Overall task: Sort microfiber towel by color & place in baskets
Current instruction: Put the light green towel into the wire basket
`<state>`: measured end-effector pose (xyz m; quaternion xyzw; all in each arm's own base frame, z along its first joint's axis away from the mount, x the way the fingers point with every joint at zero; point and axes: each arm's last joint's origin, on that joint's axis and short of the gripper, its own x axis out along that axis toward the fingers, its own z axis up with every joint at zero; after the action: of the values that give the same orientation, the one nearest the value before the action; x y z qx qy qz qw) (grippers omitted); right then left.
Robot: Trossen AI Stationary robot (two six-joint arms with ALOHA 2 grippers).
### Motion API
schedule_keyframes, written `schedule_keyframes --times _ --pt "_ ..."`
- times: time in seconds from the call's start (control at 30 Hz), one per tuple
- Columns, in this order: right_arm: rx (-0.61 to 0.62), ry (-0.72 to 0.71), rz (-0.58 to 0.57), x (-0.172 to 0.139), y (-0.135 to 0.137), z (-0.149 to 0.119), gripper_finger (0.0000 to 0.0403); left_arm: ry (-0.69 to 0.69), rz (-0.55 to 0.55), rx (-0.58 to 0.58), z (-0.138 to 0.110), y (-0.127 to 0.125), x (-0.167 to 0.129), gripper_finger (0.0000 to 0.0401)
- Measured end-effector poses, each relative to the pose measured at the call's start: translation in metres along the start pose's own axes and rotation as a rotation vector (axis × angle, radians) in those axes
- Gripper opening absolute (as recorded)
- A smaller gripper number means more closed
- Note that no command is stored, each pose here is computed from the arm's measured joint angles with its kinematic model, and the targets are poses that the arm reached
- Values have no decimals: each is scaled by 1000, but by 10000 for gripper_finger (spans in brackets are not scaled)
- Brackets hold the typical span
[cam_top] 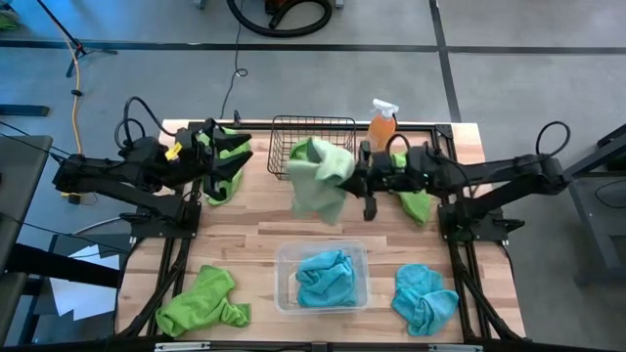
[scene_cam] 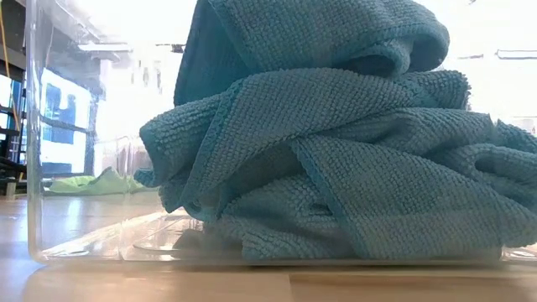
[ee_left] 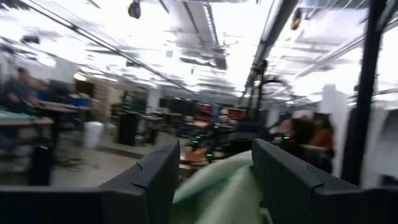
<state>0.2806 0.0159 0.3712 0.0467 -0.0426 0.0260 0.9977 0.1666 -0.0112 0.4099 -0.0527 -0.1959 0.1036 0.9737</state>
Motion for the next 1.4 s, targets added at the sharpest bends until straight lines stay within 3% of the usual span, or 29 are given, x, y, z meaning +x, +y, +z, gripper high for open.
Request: schedule_keyframes --times 0.23,0.6,0.8,0.97,1.1,1.23,1.4 --pt "-2 13 41 6 -13 -5 3 32 -100 -53 -3 -3 0 188" --pt "1 14 70 6 -12 -5 5 85 -98 -37 -8 -3 0 188" --pt "-10 -90 41 10 -19 12 5 85 -91 -37 -8 -3 0 188" --pt "-114 0 -68 36 -48 48 5 84 -91 -38 -8 -2 0 188" --pt "-139 92 -330 55 -92 74 5 84 -90 -38 -8 -2 0 188" --pt "-51 137 -587 64 -141 90 6 84 -90 -38 -8 -2 0 188" --pt "122 250 -721 76 -192 68 6 85 -90 -38 -8 -2 0 188"
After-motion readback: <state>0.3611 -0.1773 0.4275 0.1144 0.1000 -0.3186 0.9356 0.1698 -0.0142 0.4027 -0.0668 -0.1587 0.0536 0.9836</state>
